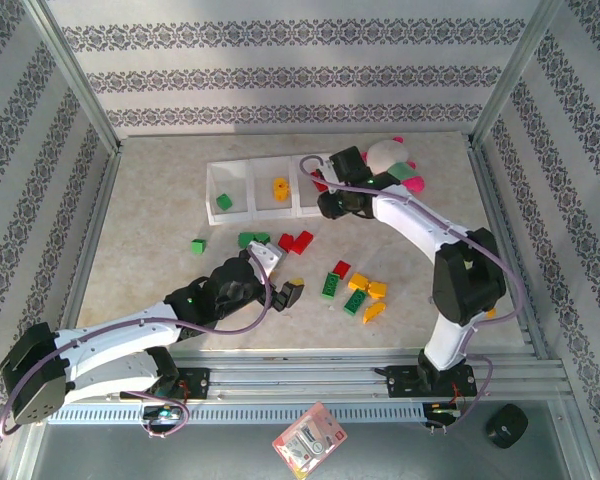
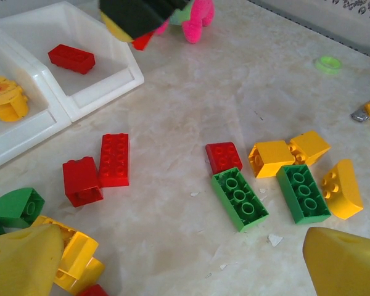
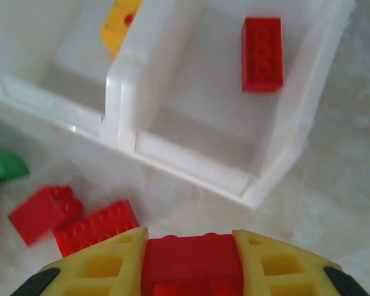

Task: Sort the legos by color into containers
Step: Pick up the lego from the middle-right of the table, then place the lego in the container, then pick up the lego from the center of the table.

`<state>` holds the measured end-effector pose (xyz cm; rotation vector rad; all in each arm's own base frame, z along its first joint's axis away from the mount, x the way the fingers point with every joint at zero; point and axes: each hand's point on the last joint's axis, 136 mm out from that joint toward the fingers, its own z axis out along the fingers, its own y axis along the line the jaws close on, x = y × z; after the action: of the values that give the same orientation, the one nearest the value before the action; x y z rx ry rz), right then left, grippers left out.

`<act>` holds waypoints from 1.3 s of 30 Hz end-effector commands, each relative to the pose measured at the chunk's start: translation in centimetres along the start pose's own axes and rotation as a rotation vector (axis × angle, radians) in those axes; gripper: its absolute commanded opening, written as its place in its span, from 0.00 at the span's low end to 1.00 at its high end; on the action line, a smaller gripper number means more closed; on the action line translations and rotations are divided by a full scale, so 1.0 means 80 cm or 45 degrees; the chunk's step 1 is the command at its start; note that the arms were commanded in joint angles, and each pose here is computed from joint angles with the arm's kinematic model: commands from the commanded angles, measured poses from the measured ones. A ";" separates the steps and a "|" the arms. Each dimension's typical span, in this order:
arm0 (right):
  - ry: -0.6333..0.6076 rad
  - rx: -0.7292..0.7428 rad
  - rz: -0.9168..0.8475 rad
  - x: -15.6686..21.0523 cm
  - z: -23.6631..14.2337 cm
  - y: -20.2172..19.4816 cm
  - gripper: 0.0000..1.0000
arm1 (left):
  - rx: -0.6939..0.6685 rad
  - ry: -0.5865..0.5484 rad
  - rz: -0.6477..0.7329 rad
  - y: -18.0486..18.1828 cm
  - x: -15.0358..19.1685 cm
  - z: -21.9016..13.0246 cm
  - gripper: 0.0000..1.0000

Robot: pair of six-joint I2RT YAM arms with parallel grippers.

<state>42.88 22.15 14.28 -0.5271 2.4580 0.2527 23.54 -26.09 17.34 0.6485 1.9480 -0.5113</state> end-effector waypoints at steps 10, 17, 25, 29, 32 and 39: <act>-0.114 0.134 0.204 -0.075 0.096 -0.040 0.21 | -0.063 -0.049 -0.075 0.009 -0.009 -0.010 0.99; -0.140 0.100 0.208 -0.088 0.071 -0.037 0.55 | -0.162 -0.021 -0.117 0.025 -0.006 -0.012 0.99; -0.276 0.004 0.171 -0.065 -0.011 -0.016 0.83 | -0.398 0.056 -0.162 0.062 0.001 -0.017 0.99; -0.344 -0.111 0.101 -0.025 -0.054 0.009 0.88 | -0.555 0.169 -0.181 0.081 0.008 -0.014 0.99; -0.373 -0.166 -0.009 0.011 -0.082 0.032 0.91 | -0.687 0.265 -0.223 0.097 0.008 -0.004 0.99; -0.380 -0.188 -0.079 0.093 -0.143 0.042 0.94 | -0.838 0.357 -0.441 0.111 0.012 0.041 0.97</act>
<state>31.60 20.16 18.74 -0.5536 2.1656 0.4517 30.71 -22.42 15.50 0.0908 2.2783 -0.0363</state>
